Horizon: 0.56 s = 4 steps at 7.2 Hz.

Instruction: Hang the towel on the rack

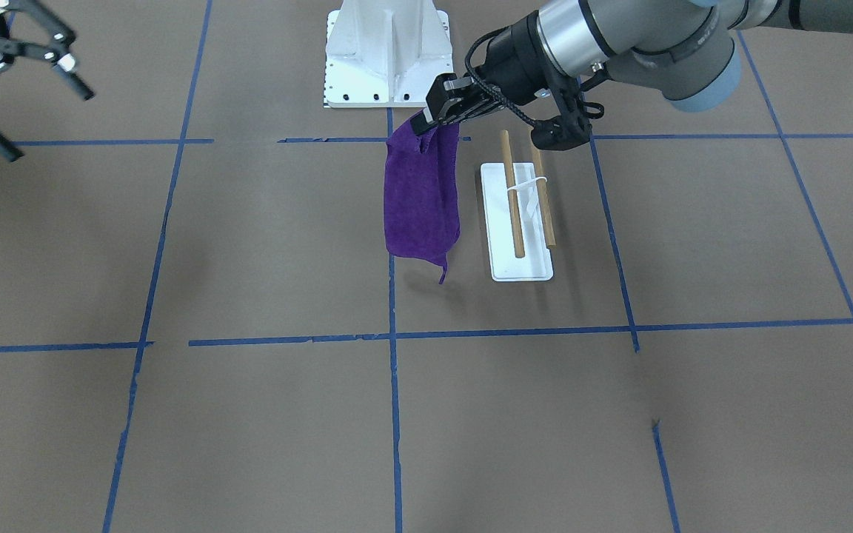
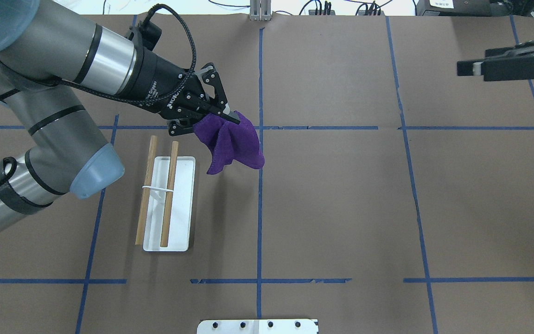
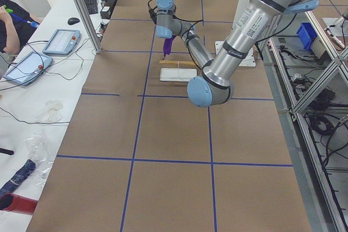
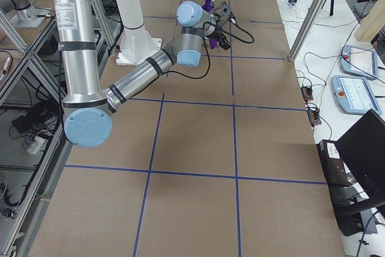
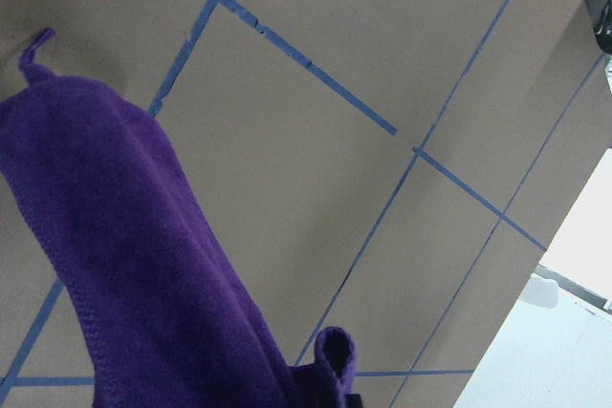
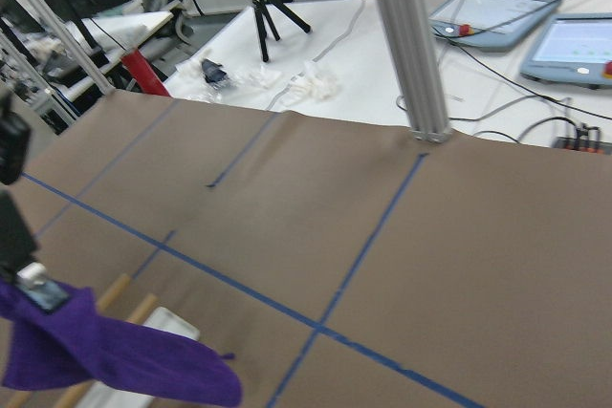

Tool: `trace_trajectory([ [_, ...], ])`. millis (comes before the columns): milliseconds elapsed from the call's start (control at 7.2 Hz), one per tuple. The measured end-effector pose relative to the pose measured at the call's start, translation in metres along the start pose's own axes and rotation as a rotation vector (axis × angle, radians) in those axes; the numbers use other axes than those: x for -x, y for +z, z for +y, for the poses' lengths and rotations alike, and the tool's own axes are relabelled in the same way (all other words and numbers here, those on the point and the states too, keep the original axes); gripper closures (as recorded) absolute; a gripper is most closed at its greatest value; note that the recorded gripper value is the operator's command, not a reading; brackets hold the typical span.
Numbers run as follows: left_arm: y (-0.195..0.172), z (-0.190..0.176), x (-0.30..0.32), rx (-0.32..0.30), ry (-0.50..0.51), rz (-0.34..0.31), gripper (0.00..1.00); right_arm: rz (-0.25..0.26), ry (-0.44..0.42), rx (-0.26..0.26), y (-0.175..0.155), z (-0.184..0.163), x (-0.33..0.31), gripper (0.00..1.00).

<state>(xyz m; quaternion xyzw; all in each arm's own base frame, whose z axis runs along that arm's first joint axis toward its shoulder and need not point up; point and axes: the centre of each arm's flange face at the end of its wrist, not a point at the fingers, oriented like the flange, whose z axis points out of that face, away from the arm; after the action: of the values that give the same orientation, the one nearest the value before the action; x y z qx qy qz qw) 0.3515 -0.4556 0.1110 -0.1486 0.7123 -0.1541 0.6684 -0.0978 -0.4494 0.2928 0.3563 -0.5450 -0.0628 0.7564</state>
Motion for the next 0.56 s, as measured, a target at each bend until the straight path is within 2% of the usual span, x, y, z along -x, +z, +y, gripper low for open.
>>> trace_trajectory([
  [139,-0.01,0.008,-0.004,-0.037,0.072,0.04,1.0,0.072,0.03,0.052,-0.006,0.005,-0.054,0.0],
  [278,-0.021,0.015,-0.004,-0.083,0.149,0.075,1.0,0.152,0.064,0.133,-0.008,0.023,-0.097,0.0],
  [417,-0.031,0.02,-0.003,-0.141,0.209,0.11,1.0,0.221,0.065,0.231,-0.011,0.047,-0.131,0.0],
  [556,-0.038,0.023,-0.001,-0.214,0.269,0.135,1.0,0.268,0.07,0.326,-0.015,0.071,-0.157,0.0],
])
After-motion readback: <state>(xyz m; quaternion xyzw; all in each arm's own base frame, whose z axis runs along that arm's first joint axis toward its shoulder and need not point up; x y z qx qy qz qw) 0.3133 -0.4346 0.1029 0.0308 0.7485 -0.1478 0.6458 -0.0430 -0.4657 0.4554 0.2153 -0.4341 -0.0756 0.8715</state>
